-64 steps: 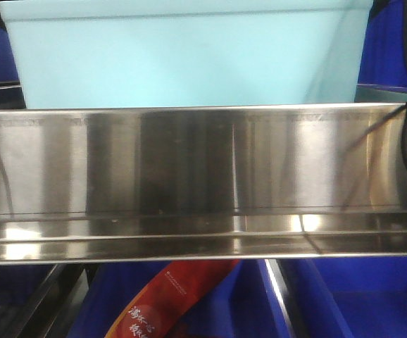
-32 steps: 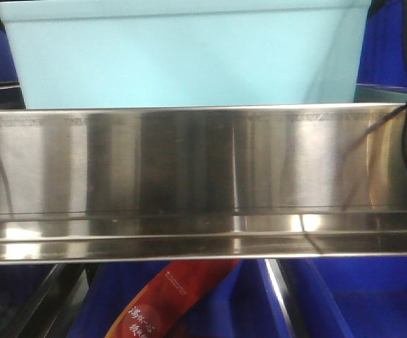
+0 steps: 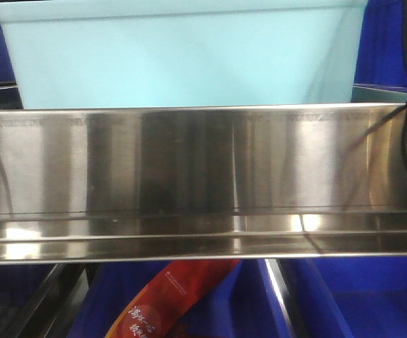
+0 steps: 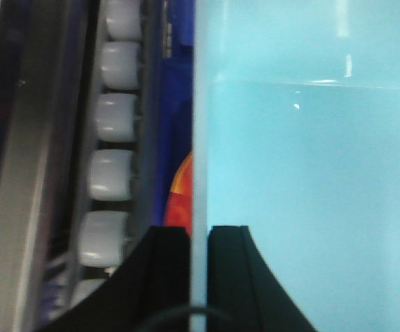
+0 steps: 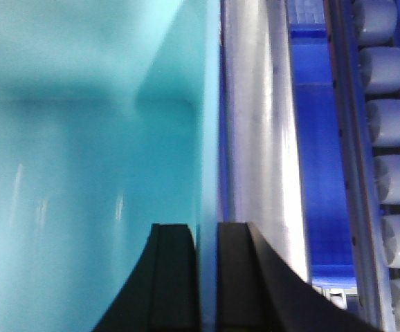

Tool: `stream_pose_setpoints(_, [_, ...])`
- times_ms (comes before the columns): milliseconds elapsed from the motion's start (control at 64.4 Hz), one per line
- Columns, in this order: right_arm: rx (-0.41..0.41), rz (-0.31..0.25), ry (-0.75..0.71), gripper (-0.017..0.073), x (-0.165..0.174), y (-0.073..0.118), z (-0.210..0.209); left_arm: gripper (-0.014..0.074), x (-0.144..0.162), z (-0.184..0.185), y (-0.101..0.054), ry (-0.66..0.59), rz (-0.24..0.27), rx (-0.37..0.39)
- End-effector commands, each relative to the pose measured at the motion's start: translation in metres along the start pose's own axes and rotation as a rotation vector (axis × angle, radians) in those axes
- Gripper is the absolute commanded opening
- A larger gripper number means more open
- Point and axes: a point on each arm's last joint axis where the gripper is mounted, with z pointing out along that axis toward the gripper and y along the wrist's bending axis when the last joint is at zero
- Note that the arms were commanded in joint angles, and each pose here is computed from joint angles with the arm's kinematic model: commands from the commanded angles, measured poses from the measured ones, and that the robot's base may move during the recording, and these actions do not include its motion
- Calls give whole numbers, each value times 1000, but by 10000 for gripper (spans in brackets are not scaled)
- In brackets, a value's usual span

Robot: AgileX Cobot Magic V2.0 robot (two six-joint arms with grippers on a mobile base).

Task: Fetch blue bin and place on conveyor start
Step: 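Close both grippers on the bin walls, then lift the light-blue bin up off the shelf with both grippers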

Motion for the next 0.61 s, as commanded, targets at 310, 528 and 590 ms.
stream_pose_setpoints(310, [38, -19, -145, -158, 6, 7, -61, -111, 3, -58, -3, -116, -30, 21])
stream_pose_setpoints(528, [20, -37, -297, -158, 17, 10, -120, -111, 11, -123, 0, -271, -19, 58])
stream_pose_setpoints(590, [40, -43, -356, -158, 21, 9, -139, -111, 13, -140, 5, -309, -28, 71])
